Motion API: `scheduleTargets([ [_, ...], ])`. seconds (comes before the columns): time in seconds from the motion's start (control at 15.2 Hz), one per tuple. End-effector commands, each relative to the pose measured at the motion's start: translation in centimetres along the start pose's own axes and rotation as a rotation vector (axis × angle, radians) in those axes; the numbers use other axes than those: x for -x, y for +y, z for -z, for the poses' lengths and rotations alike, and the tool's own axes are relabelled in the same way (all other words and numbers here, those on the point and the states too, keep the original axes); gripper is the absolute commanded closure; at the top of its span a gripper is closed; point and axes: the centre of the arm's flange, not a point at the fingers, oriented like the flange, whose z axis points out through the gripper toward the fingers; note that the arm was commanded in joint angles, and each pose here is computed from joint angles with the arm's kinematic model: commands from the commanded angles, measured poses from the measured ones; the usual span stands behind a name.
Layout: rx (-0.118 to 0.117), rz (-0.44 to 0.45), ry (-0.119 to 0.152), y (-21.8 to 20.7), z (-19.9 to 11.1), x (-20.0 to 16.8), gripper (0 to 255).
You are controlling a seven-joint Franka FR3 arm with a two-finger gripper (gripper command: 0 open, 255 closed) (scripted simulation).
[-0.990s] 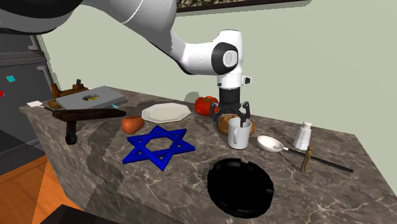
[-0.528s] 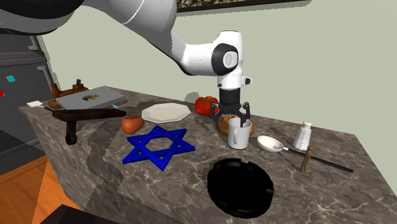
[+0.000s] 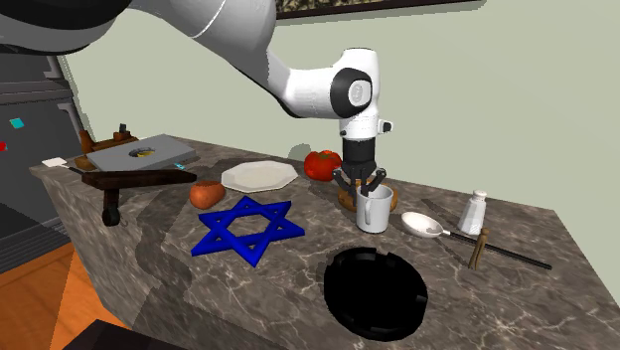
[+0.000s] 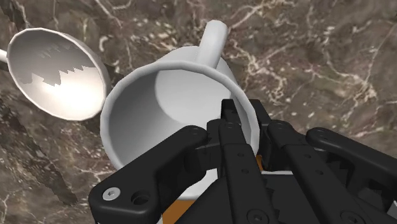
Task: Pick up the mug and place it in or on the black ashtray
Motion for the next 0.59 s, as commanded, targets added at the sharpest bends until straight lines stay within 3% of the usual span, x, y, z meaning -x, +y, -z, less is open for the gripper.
scheduleTargets([
  [0.0,0.0,0.0,0.0,0.0,0.0,0.0,255],
  [0.53,0.0,0.0,0.0,0.3,3.7,0.1,255],
])
